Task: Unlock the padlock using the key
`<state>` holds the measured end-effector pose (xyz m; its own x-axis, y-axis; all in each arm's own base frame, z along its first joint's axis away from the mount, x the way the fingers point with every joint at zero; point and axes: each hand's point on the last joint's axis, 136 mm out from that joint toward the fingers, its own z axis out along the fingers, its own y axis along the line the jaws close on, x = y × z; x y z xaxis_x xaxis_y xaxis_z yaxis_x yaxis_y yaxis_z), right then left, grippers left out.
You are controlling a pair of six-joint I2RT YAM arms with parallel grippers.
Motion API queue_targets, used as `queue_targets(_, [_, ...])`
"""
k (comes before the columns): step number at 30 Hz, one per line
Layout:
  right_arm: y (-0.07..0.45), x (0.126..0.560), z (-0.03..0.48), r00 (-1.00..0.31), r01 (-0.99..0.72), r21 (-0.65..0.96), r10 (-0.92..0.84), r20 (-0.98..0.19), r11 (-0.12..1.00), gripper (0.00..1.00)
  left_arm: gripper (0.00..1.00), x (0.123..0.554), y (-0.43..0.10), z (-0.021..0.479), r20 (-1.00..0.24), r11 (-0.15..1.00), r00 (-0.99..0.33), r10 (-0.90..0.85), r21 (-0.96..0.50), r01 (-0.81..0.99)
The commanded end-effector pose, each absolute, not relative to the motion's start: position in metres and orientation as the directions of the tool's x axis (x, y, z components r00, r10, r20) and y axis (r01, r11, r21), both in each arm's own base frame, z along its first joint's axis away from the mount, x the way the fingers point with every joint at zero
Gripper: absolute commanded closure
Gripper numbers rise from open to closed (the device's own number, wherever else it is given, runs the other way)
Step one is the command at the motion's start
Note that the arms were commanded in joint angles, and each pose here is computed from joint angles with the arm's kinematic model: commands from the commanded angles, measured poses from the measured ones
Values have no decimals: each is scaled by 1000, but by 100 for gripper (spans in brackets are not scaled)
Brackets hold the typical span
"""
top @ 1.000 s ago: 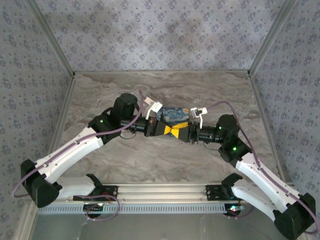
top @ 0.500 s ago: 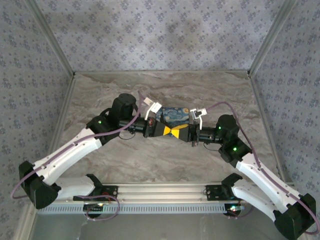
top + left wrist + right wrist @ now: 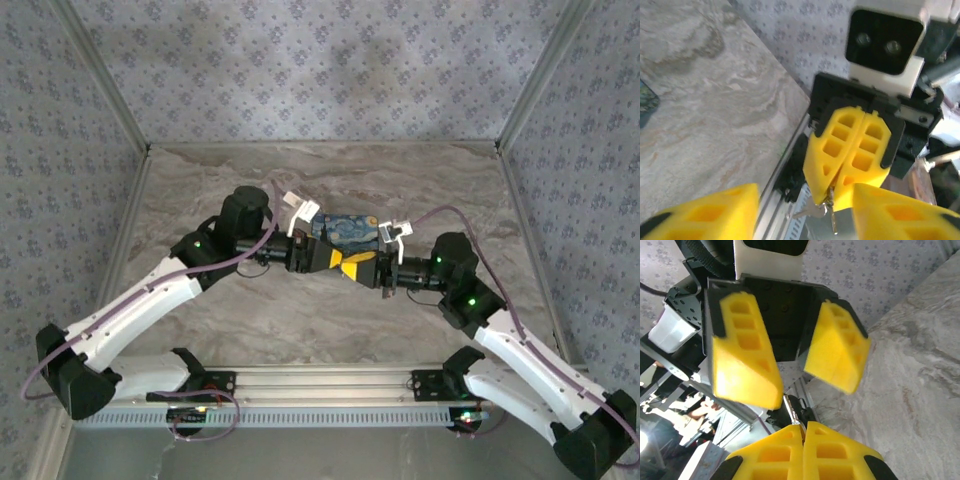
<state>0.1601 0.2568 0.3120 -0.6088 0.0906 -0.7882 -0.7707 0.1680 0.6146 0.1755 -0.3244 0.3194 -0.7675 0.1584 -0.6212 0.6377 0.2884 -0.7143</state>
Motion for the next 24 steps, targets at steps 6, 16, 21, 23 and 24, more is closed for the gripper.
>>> queue_targets(6, [224,195,309,-548,-715,567,176,-818,410,100,33,203,-287,309,-653,455,-757,-8,-676,579])
queue_targets(16, [172,265,261,-546,-454,439,147,-825,775,100,26,213,-296,211,-513,511,-851,-109,-764,395])
queue_targets(21, [158,292,239,-555,-368,384,131,-822,847,100,23,225,-308,169,-490,561,-866,-103,-747,356])
queue_targets(23, [153,302,234,-551,-341,366,132,-824,866,100,21,233,-311,157,-490,587,-865,-108,-734,343])
queue_targets(24, [151,307,232,-548,-333,358,130,-827,872,100,20,237,-313,150,-492,598,-863,-112,-727,337])
